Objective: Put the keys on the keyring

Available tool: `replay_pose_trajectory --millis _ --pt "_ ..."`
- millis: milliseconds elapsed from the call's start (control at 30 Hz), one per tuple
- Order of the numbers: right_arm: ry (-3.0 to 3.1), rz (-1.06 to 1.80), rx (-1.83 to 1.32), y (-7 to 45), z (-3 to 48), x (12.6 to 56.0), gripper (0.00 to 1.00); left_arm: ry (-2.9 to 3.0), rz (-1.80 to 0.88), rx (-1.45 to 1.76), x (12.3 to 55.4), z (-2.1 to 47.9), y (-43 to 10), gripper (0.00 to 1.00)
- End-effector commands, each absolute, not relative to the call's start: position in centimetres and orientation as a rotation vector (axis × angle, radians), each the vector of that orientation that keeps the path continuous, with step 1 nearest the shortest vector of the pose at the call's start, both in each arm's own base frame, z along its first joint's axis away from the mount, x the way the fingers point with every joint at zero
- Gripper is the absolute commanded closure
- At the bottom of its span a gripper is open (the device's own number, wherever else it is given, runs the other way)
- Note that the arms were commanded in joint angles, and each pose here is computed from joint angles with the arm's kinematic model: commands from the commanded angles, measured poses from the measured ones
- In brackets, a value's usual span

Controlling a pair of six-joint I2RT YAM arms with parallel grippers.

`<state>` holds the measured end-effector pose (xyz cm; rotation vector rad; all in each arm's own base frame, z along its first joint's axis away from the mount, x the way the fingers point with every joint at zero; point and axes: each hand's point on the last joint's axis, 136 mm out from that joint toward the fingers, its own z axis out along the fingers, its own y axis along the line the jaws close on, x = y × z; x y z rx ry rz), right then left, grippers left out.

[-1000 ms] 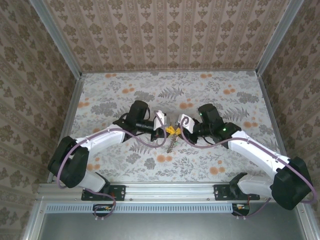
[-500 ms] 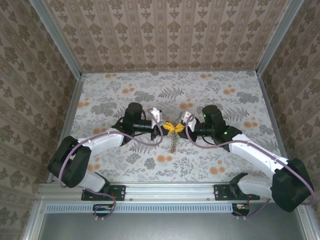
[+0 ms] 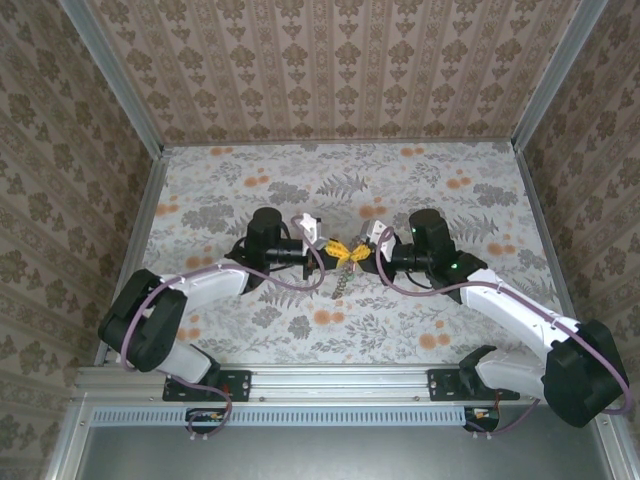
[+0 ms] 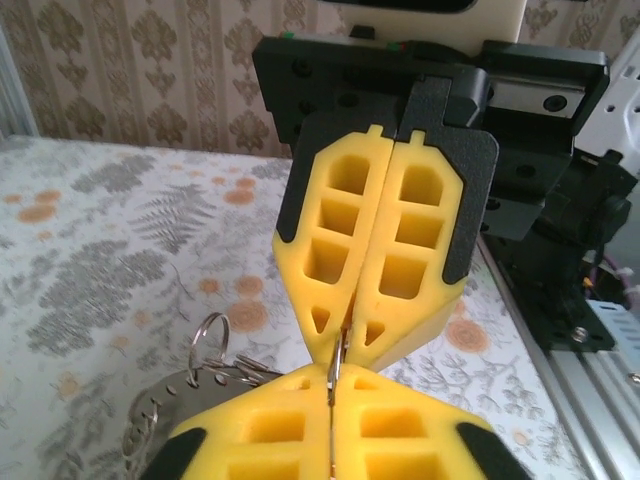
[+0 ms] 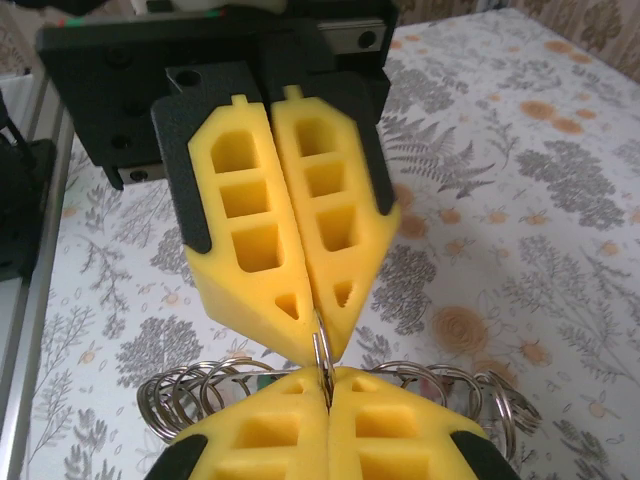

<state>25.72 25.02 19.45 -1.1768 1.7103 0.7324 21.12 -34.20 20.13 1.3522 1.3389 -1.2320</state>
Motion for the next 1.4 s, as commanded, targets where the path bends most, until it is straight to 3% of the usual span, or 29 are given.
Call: replay_pose_trajectory --millis 0,300,767,1100,1233,1367 --pt "1.681 0.696 -1.227 24.9 20.9 25.7 1.0 1.308 -1.193 1.48 19.7 20.9 -33.9 0.82" --pt "1.721 0.615 -1.35 24.8 20.3 25.0 1.0 1.401 -0.995 1.646 19.6 19.6 -33.2 0.75" --pt "1.726 0.585 -1.411 25.3 20.7 24.5 1.0 1.363 -0.947 1.698 19.6 20.3 -34.7 0.73" --pt "1.709 0.608 -1.408 25.8 21.3 24.4 1.0 1.363 -0.917 1.73 19.6 20.0 -35.1 0.83" --pt "1.718 0.6 -1.408 25.8 21.1 24.5 1.0 1.358 -0.916 1.736 19.5 20.0 -35.1 1.0" --pt "1.727 0.574 -1.393 25.4 20.8 24.7 0.99 1.354 -0.915 1.723 19.5 20.0 -35.0 1.0"
